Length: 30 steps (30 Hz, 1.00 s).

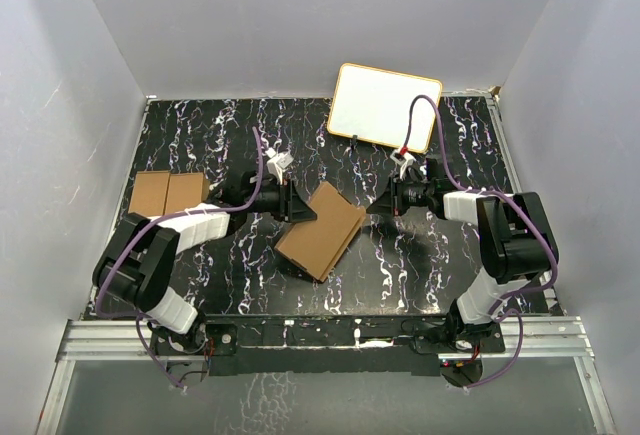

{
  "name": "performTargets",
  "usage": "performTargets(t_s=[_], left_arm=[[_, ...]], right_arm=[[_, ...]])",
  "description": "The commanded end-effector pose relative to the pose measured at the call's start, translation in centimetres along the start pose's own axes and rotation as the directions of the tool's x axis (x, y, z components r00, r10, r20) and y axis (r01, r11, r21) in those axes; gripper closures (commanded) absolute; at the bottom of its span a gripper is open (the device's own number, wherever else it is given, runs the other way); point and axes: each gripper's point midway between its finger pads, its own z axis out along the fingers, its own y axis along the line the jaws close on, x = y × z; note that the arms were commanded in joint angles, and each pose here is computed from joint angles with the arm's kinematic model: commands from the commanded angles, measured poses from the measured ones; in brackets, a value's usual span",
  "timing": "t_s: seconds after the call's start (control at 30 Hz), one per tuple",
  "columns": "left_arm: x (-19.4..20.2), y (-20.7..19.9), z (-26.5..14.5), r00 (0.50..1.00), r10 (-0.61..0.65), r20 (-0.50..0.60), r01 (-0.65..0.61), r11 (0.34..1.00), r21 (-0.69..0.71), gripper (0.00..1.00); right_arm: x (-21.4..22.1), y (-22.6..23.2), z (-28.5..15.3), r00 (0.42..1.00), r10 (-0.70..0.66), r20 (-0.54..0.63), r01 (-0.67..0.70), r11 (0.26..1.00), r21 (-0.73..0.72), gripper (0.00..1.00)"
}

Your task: Fold the paper box

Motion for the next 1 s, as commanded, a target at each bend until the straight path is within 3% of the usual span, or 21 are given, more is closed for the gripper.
performTargets(t_s=[0.0, 0.1, 0.27, 0.4, 0.57, 0.73, 0.97], left_arm=[[-1.7, -1.3, -0.9, 0.995, 0.047, 0.088, -0.049, 0.998, 0.025, 1.00], [-1.2, -1.3, -1.0, 0.996, 0.052, 0.075, -0.055, 0.998, 0.033, 1.00], [-0.7, -1.5, -1.0, 0.997, 0.061, 0.055, -0.064, 0.997, 0.052, 1.00], [-0.8, -1.8, -1.0, 0.996, 0.066, 0.056, -0.070, 0.995, 0.071, 1.00], [-0.9, -2.0, -1.0, 0.996, 0.070, 0.055, -0.074, 0.994, 0.084, 1.00], [-0.8, -2.1, -1.0, 0.996, 0.071, 0.055, -0.076, 0.993, 0.091, 1.00], [-1.0, -2.1, -1.2, 0.995, 0.058, 0.081, -0.065, 0.994, 0.085, 1.00]], right_arm=[[-2.3, 1.1, -0.3, 0.987, -0.154, 0.050, 0.154, 0.988, -0.007, 0.90], [-2.6, 1.0, -0.2, 0.990, -0.133, 0.055, 0.133, 0.991, -0.001, 0.86], [-2.7, 1.4, 0.0, 0.996, -0.068, 0.064, 0.071, 0.997, -0.038, 0.67], [-2.6, 1.4, 0.2, 0.997, -0.051, 0.059, 0.055, 0.997, -0.055, 0.66], [-2.3, 1.1, 0.4, 0.998, -0.035, 0.047, 0.038, 0.998, -0.056, 0.69], [-2.4, 1.2, 0.4, 0.998, -0.048, 0.047, 0.051, 0.997, -0.064, 0.82], [-2.5, 1.6, 0.1, 0.993, -0.102, 0.056, 0.106, 0.992, -0.072, 0.89]])
